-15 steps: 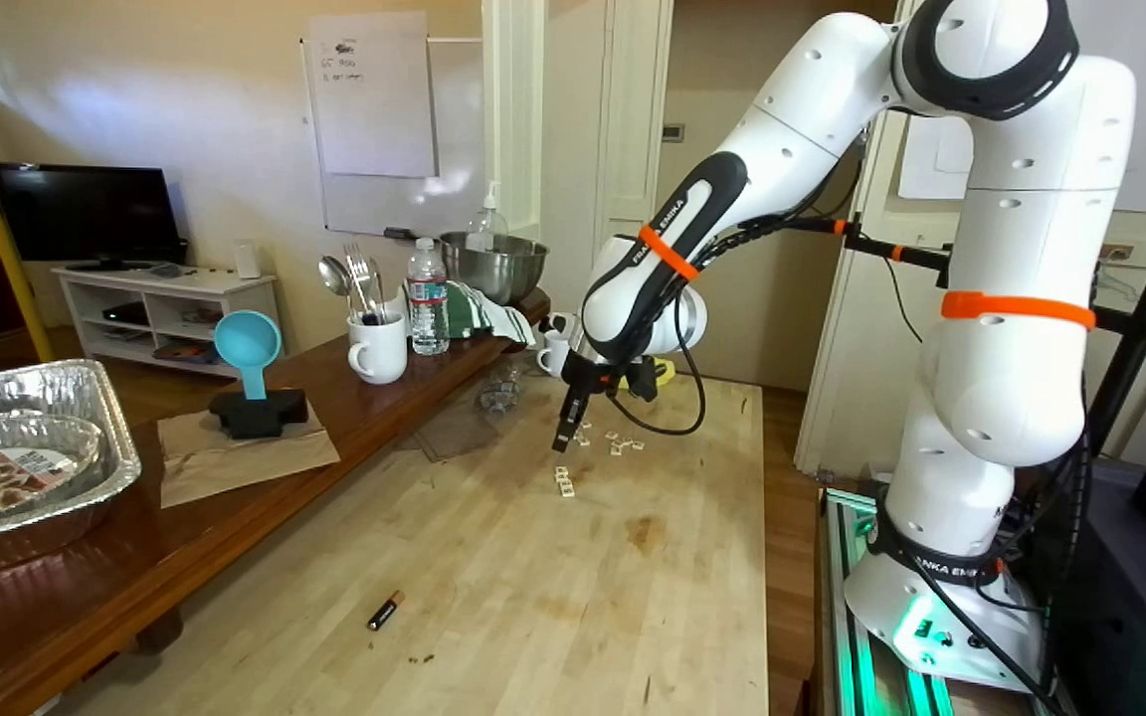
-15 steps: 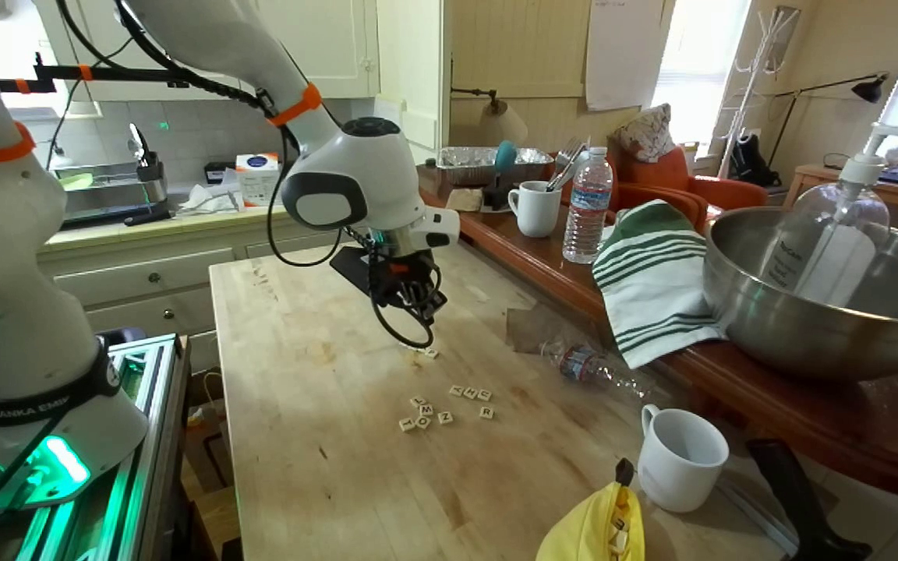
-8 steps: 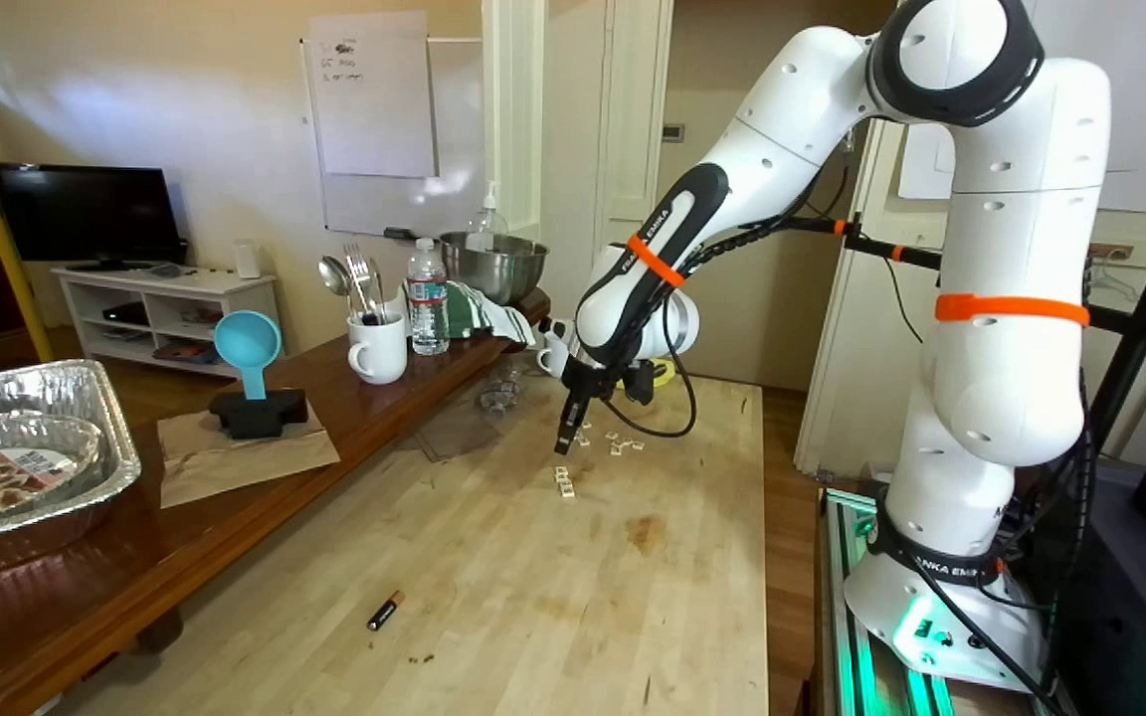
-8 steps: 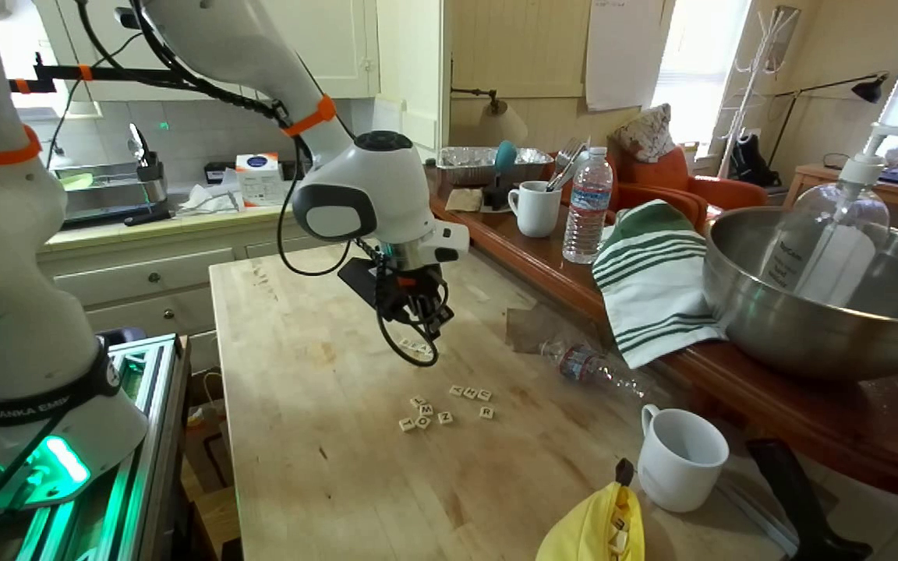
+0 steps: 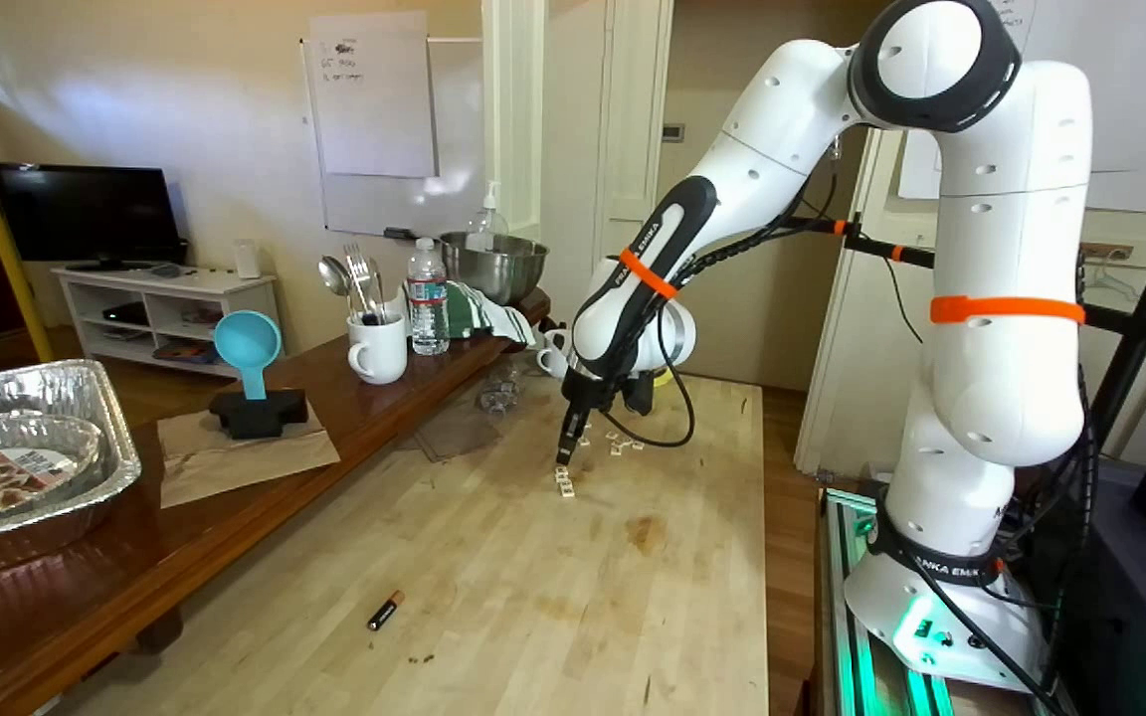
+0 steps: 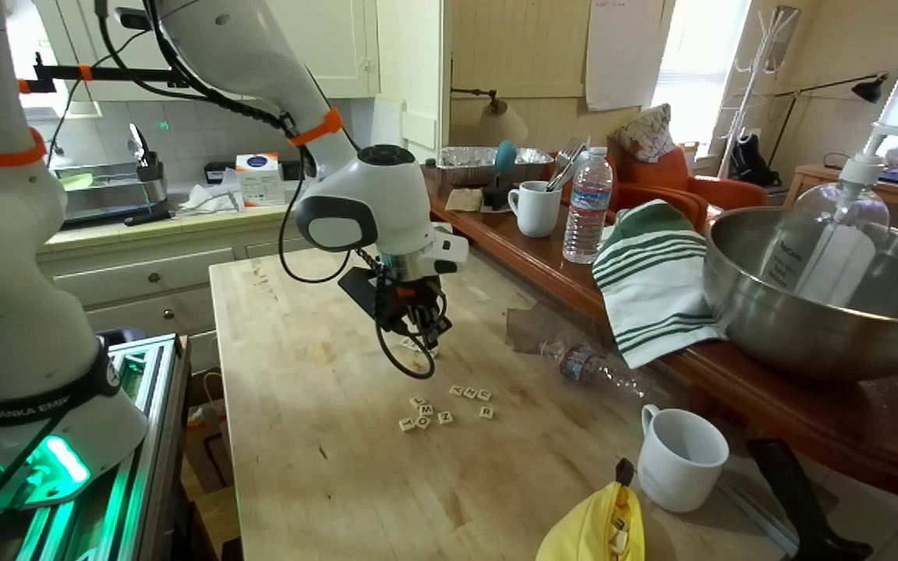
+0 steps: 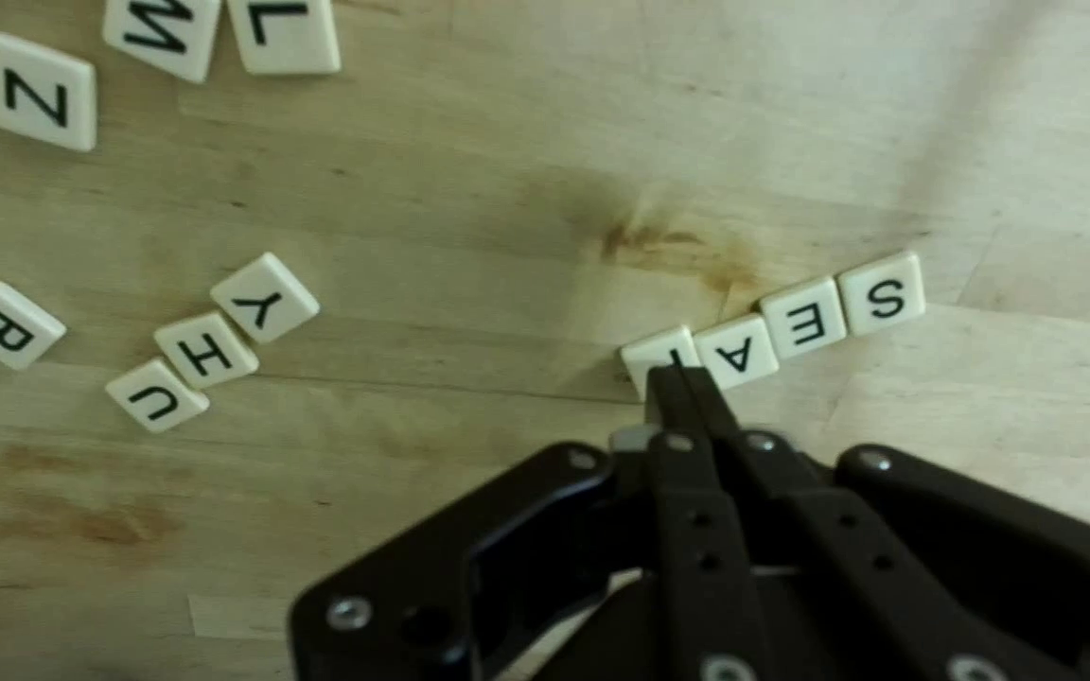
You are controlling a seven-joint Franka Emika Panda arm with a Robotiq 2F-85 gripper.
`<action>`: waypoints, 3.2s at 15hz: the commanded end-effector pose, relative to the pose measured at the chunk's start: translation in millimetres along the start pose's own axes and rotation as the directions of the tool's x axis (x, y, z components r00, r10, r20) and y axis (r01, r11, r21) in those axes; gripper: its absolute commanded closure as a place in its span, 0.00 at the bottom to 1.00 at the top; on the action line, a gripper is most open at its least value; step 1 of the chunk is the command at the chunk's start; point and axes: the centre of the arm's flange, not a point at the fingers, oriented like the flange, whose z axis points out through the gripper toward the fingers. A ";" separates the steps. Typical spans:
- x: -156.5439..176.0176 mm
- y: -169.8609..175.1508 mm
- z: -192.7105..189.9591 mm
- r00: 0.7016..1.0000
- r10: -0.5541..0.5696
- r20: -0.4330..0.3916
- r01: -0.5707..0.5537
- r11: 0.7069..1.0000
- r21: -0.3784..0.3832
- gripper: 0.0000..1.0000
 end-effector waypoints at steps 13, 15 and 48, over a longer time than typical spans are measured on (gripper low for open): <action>4.0 5.4 24.8 0.999 0.027 -0.026 -0.028 0.999 -0.024 1.00; 3.5 5.3 26.8 0.999 0.026 -0.023 -0.026 0.999 -0.026 1.00; -40.0 67.1 -28.0 0.991 0.128 -0.036 -0.131 0.987 -0.095 1.00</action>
